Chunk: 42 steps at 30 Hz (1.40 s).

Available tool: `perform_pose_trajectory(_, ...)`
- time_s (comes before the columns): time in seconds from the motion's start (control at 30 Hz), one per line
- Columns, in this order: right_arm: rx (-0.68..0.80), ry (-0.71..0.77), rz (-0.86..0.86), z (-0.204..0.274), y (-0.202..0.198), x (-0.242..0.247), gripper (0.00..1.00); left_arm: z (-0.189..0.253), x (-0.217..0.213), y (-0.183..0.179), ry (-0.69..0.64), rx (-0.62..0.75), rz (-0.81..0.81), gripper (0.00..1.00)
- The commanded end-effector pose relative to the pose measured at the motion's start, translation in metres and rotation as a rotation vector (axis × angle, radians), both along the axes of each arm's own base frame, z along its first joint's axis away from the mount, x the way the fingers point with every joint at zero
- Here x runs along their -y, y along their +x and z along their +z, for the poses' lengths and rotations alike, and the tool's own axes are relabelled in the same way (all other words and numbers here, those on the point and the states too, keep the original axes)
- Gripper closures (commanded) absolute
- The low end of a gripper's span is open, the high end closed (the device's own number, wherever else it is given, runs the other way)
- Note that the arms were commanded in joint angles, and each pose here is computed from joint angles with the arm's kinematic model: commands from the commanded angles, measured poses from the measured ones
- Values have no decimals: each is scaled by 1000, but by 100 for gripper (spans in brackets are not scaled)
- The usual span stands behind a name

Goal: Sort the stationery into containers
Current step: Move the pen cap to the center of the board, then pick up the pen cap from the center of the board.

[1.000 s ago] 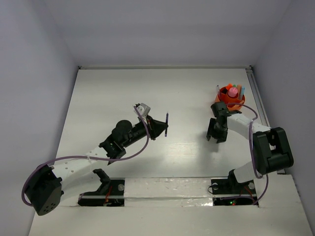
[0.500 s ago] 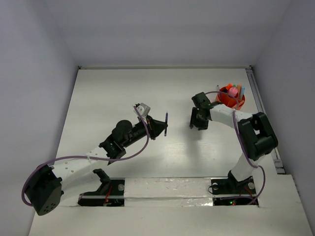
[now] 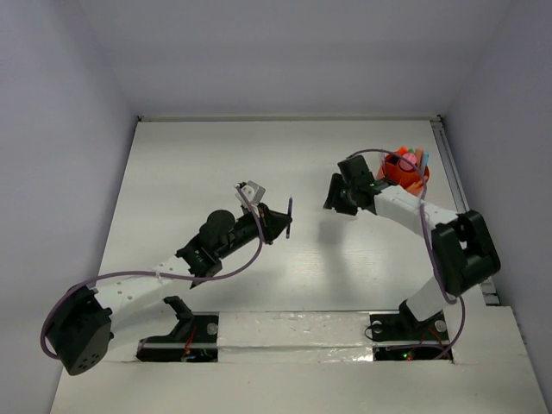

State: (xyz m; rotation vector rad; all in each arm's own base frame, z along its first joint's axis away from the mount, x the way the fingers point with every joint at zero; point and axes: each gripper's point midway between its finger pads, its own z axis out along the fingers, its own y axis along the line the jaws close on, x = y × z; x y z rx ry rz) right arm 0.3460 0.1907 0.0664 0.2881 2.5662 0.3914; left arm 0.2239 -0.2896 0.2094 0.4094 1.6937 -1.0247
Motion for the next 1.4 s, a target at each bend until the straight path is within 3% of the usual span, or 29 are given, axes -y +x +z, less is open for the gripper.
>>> perform_pose_trajectory(0.0, 36, -114, -60, 9, -16, 32, 49, 14, 4, 3, -25, 40, -3, 100)
perform_pose_trajectory(0.07, 11, -145, -80, -3, -29, 43, 47, 14, 4, 4, -23, 40, 0, 100)
perform_pose_trajectory(0.2, 14, -131, -136, -12, -29, 58, 25, 12, 3, 5, -19, 39, 6, 100)
perform_pose_trajectory(0.37, 17, -99, -182, -19, -18, 68, 22, 10, 4, 5, -14, 34, 5, 100)
perform_pose_trajectory(0.47, 7, -91, -192, -28, -10, 70, 26, 9, 5, 5, -13, 33, 3, 100)
perform_pose_trajectory(0.73, -20, -116, -189, -46, 4, 66, 49, 6, 6, 6, -4, 27, 0, 100)
perform_pose_trajectory(1.1, -97, -234, -127, -61, 3, 77, 60, 4, 8, 6, -3, 21, -7, 100)
perform_pose_trajectory(1.37, -143, -325, -87, -61, -8, 84, 61, 4, 8, 6, -3, 21, -7, 100)
